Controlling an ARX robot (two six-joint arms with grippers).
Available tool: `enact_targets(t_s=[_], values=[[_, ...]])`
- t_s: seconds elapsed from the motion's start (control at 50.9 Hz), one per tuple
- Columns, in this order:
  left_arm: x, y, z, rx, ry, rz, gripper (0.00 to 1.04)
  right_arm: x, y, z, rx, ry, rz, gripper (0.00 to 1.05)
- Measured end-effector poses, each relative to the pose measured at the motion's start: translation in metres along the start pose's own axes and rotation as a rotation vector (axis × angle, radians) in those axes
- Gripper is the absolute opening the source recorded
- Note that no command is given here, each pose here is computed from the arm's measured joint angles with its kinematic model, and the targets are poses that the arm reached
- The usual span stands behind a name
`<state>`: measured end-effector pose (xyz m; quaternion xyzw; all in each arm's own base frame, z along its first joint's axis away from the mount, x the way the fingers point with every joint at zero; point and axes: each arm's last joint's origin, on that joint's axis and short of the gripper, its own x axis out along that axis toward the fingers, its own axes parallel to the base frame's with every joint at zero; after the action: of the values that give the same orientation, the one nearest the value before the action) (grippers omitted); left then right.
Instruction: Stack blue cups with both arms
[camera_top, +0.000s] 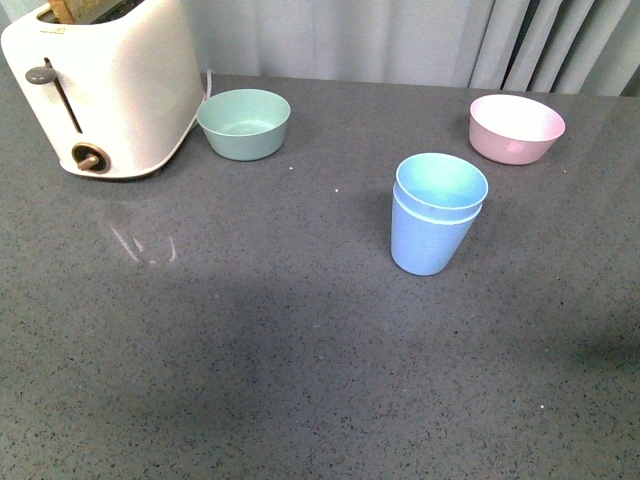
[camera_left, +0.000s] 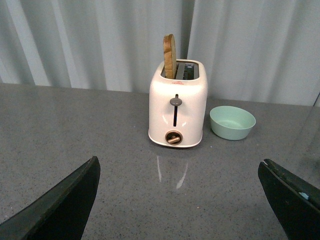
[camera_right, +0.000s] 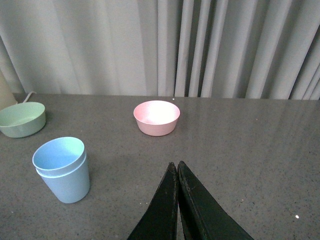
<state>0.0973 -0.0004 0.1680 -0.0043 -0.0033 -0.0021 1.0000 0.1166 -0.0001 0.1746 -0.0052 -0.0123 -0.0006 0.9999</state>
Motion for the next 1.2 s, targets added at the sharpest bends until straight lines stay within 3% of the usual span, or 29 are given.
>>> enact_targets(t_s=[0.942,1.198], values=[[0.0,0.0,0.0,0.0,0.0,0.0,0.96,-0.02,0.0,-0.003,0.0,0.005,0.0,0.02],[0.0,0.0,0.0,0.0,0.0,0.0,0.96,-0.02,0.0,-0.003,0.0,0.005,0.0,0.51]])
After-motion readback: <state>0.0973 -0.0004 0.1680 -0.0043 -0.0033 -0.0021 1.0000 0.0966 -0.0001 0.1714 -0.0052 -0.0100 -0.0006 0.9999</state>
